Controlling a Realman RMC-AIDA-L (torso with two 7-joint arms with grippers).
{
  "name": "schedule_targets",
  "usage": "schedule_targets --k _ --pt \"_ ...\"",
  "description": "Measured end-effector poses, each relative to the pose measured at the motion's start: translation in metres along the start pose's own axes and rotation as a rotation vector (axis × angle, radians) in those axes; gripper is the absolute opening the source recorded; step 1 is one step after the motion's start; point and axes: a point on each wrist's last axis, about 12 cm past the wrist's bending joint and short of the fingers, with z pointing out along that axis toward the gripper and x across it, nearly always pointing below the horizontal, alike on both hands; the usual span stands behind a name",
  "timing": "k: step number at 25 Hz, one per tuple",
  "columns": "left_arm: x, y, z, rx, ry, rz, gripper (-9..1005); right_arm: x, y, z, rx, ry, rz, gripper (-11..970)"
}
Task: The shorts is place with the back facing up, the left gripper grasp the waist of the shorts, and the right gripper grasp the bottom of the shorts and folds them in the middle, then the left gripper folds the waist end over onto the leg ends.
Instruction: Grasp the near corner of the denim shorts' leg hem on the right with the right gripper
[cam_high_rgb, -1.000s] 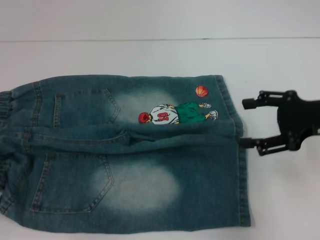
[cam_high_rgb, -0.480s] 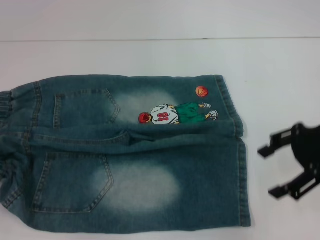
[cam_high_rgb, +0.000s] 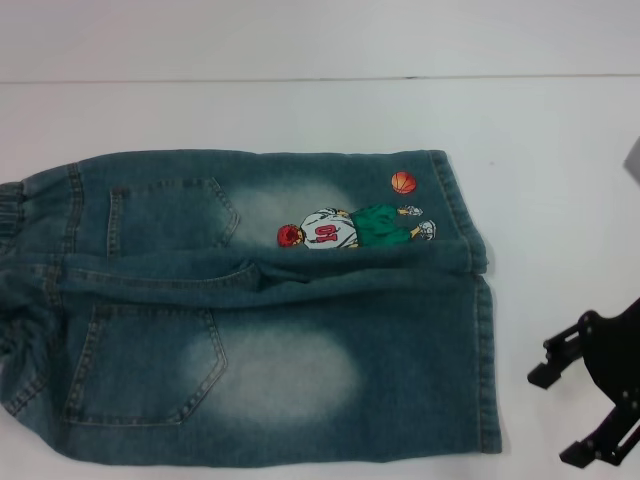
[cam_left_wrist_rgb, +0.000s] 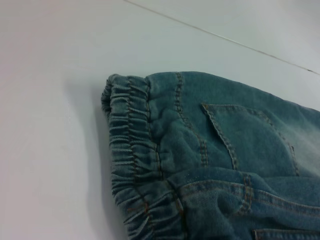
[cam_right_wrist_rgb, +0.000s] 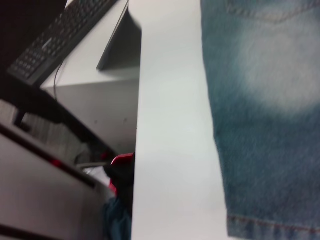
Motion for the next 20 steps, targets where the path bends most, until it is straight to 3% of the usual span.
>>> schedule_targets --k 11,20 --pt "0.000 0.000 0.000 -0.001 0.000 -0.004 51 -0.011 -0.007 0.021 -0.151 0.163 0.056 938" --pt "-0.002 -0.001 0.001 0.003 -0.002 0.002 52 -0.022 -0.008 0.029 -0.177 0.210 0.094 937"
